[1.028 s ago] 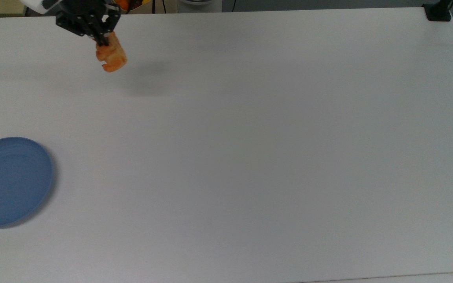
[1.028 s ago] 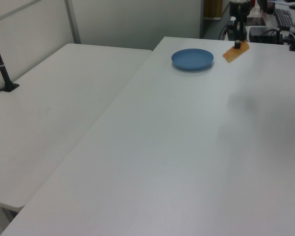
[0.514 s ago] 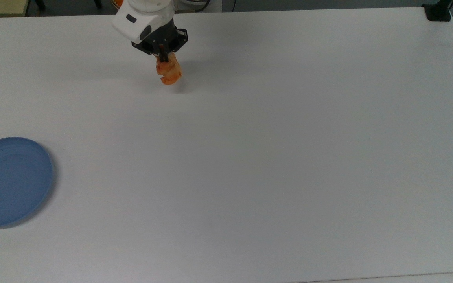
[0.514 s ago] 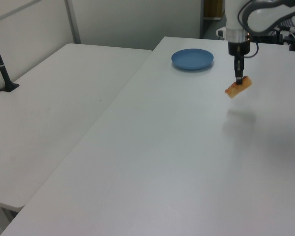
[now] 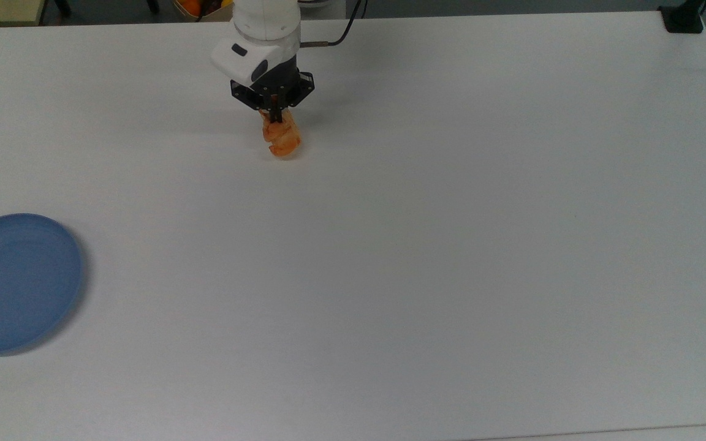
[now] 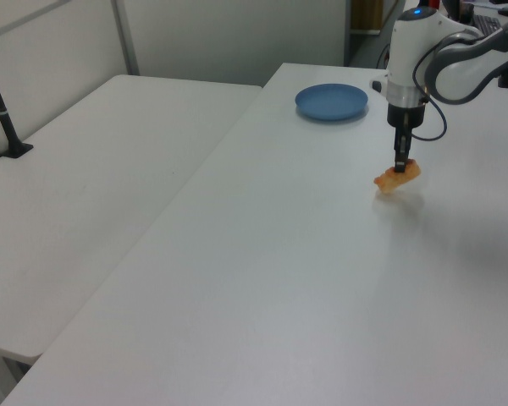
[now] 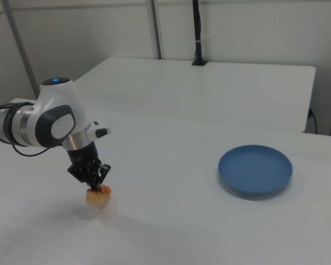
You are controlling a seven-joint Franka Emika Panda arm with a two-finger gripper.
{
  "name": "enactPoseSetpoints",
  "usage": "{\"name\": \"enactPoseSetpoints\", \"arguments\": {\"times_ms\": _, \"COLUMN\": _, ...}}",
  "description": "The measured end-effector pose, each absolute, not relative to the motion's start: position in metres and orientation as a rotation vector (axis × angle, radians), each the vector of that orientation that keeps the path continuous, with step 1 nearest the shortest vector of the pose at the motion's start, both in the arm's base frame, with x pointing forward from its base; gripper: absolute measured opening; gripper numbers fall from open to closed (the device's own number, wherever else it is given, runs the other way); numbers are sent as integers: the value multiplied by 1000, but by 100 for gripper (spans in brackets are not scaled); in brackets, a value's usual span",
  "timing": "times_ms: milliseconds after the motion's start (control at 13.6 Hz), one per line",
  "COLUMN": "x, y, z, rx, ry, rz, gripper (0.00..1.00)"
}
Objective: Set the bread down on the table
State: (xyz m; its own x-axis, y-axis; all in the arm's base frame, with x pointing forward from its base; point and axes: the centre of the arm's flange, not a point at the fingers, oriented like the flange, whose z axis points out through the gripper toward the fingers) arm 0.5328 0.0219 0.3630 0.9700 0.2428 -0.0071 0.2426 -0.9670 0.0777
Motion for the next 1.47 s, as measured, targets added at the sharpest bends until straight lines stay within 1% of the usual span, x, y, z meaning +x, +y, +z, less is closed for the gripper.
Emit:
{"name": "enactPoseSetpoints", "arguments": {"times_ms": 220, "x": 529, "y": 27, "z": 349, "rx": 3036, "ry": 400, "rz": -38, "gripper": 9}}
{"name": "enactPoseSetpoints", "arguments": {"times_ms": 367, "x": 528, "y": 27, "z": 346, "rx": 3037, "ry": 401, "rz": -52, "gripper": 30}}
{"name": "enactPoseSetpoints", "arguments": {"times_ms": 441, "x": 527, "y": 27, "z": 344, "rx": 3037, "ry": 400, "rz": -68, "gripper": 31}}
{"name": "enactPoseSetpoints", "arguments": {"times_ms": 588, "x": 524, "y": 27, "z": 342, "rx": 3036, "ry": 398, "rz": -116, "gripper": 53}}
{"name": "enactPoseSetpoints", "arguments": {"times_ms": 661, "x": 522, "y": 26, "z": 343, "rx": 3034, "ry": 396, "rz": -142, "gripper": 54}}
{"name": "enactPoseSetpoints", "arguments": {"times_ms": 735, "x": 523, "y": 26, "z": 348, "rx": 3032, "ry": 391, "rz": -169, "gripper": 64}}
{"name": "enactPoseSetpoints", "arguments": {"times_ms": 808, "x": 527, "y": 25, "z": 357, "rx": 3030, "ry": 385, "rz": -170, "gripper": 79}}
{"name": "enactPoseSetpoints", "arguments": {"times_ms": 955, "x": 534, "y": 23, "z": 370, "rx": 3031, "ry": 375, "rz": -138, "gripper": 88}}
{"name": "enactPoseSetpoints", "arguments": {"times_ms": 1028, "x": 538, "y": 21, "z": 377, "rx": 3032, "ry": 368, "rz": -114, "gripper": 100}}
{"name": "enactPoseSetpoints", "arguments": {"times_ms": 1102, "x": 544, "y": 19, "z": 388, "rx": 3031, "ry": 360, "rz": -90, "gripper": 100}}
{"name": "enactPoseSetpoints", "arguments": {"times_ms": 1175, "x": 549, "y": 17, "z": 407, "rx": 3030, "ry": 339, "rz": -92, "gripper": 100}}
{"name": "enactPoseSetpoints", "arguments": {"times_ms": 1322, "x": 560, "y": 11, "z": 467, "rx": 3075, "ry": 255, "rz": -111, "gripper": 100}}
{"name": "enactPoseSetpoints", "arguments": {"times_ms": 1469, "x": 560, "y": 7, "z": 534, "rx": 3141, "ry": 173, "rz": -111, "gripper": 100}}
